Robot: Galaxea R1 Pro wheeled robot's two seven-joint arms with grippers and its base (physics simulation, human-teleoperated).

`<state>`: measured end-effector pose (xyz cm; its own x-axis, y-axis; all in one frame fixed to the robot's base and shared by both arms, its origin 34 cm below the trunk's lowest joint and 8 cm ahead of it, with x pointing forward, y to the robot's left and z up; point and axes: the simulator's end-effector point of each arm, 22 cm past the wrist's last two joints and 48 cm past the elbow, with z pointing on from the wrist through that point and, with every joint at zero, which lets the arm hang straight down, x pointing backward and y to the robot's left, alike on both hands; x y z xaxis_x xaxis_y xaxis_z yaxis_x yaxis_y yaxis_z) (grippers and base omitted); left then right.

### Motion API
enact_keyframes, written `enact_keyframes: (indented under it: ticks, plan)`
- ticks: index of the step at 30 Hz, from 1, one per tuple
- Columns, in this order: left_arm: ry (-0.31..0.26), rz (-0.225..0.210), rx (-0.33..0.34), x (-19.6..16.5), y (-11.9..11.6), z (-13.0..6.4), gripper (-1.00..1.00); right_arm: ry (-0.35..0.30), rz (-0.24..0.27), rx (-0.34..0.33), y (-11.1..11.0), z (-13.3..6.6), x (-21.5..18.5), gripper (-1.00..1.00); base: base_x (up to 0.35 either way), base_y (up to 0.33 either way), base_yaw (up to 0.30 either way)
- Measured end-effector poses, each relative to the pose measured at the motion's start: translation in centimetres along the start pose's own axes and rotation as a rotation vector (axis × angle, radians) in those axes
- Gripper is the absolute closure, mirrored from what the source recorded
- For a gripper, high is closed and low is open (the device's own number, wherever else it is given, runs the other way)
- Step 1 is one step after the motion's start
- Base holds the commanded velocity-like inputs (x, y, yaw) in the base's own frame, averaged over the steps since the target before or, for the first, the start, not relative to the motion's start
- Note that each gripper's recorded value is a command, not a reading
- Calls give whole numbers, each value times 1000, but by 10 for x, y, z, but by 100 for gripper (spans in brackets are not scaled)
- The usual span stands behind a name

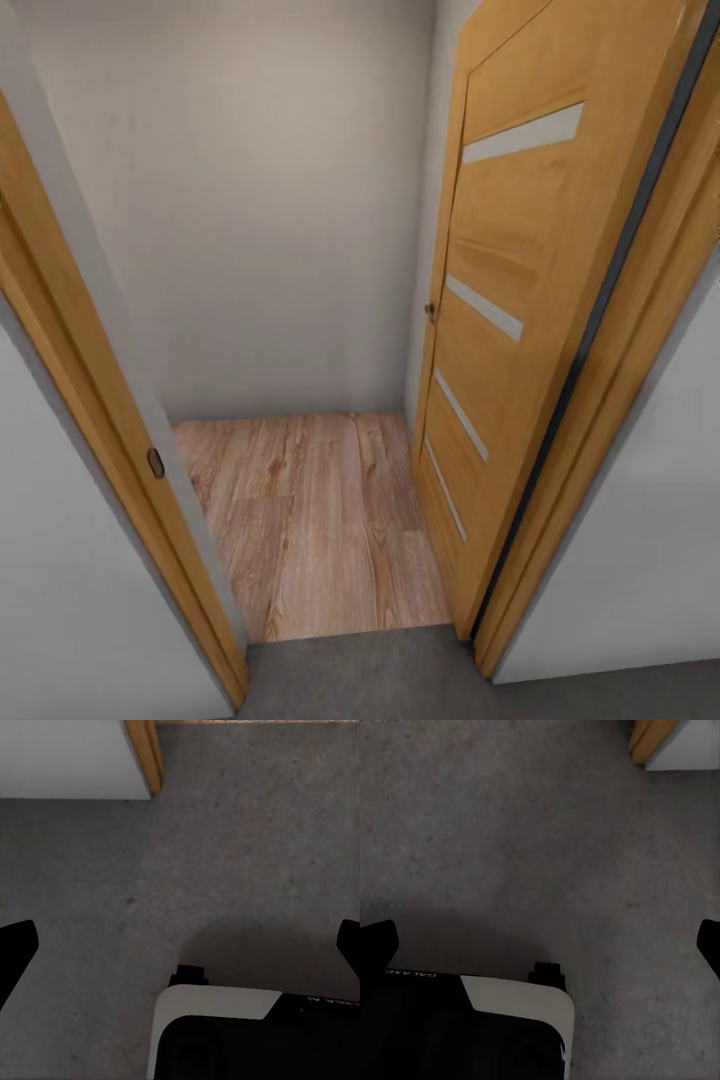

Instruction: Move the two storage containers from the living room to the garage. In the garage, place one container on the floor and stack the other container on top of it (either order is fine).

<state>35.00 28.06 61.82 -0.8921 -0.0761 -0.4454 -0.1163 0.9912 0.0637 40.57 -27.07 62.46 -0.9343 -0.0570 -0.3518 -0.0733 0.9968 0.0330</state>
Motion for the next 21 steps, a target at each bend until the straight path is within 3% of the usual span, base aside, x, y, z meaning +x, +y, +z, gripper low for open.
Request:
enact_keyframes:
  ticks: [21]
  plan:
    - [-23,-3,3,-9,-3,-1,-100,-21,-1,1,0,-3,-9,-100,0,0,0]
